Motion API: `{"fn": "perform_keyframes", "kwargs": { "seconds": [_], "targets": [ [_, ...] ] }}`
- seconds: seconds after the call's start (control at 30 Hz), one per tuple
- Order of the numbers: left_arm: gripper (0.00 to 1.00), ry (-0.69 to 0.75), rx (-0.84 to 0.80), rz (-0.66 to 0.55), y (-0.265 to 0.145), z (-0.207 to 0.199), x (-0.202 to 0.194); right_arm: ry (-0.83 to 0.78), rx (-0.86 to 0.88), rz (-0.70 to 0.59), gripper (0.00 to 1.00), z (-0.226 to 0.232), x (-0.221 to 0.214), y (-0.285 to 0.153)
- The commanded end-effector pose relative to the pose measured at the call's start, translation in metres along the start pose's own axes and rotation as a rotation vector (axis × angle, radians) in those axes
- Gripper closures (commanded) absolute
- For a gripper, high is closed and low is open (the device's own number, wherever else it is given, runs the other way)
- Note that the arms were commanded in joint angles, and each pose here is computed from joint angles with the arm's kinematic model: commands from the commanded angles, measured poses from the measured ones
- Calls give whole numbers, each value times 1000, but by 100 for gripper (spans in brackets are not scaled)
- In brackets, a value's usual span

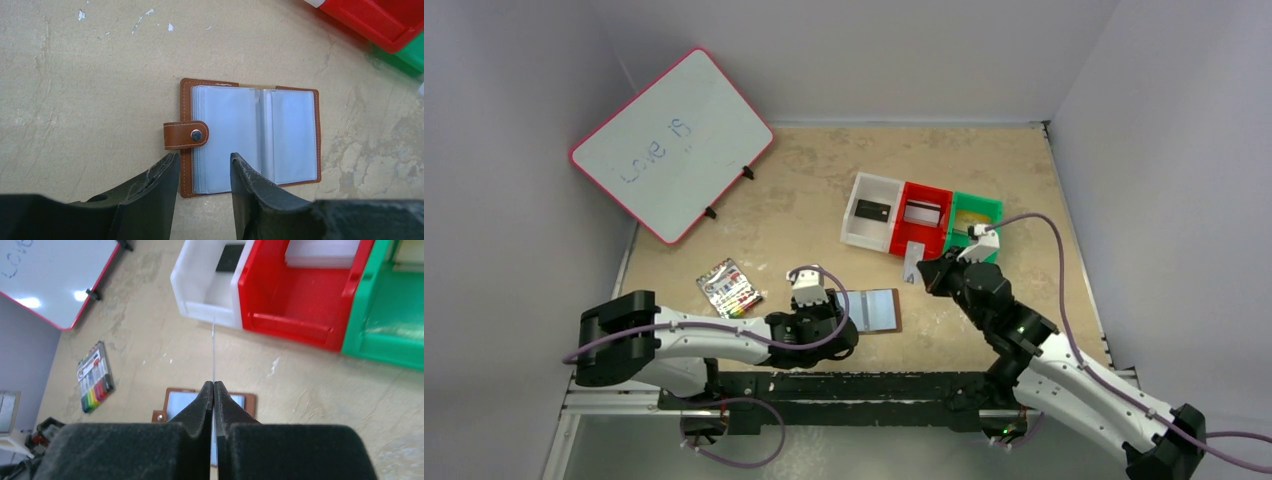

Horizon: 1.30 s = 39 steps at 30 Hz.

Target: Take the credit cards out of the card holder

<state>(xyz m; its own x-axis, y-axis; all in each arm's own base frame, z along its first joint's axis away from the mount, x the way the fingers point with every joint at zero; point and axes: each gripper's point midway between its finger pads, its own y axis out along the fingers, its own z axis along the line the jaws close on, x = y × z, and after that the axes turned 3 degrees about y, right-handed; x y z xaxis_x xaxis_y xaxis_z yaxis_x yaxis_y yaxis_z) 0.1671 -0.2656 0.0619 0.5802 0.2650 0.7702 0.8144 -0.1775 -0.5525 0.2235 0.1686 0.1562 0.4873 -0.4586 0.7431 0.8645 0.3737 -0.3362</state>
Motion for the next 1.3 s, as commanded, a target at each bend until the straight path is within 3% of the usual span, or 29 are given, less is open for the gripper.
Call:
{"fn": "perform_keyframes", "kwargs": {
  "seconds": [0.0,0.27,0.6,1.03,1.27],
  "targets": [
    [58,-14,1,-46,-4,5,14,-128,-123,-157,100,-4,56,-4],
    [57,-26,-5,-58,-9,9,21,-368,-270,-238,100,-10,90,15],
    [50,-38,-17,-61,-15,18,25,-559,-236,-255,100,5,118,44],
    [46,-11,-22,-54,-19,25,26,-960,-179,-123,100,-4,118,97],
    [29,6,-30,-48,-23,28,29,-1106,-152,-15,100,-18,115,122]
  ]
}}
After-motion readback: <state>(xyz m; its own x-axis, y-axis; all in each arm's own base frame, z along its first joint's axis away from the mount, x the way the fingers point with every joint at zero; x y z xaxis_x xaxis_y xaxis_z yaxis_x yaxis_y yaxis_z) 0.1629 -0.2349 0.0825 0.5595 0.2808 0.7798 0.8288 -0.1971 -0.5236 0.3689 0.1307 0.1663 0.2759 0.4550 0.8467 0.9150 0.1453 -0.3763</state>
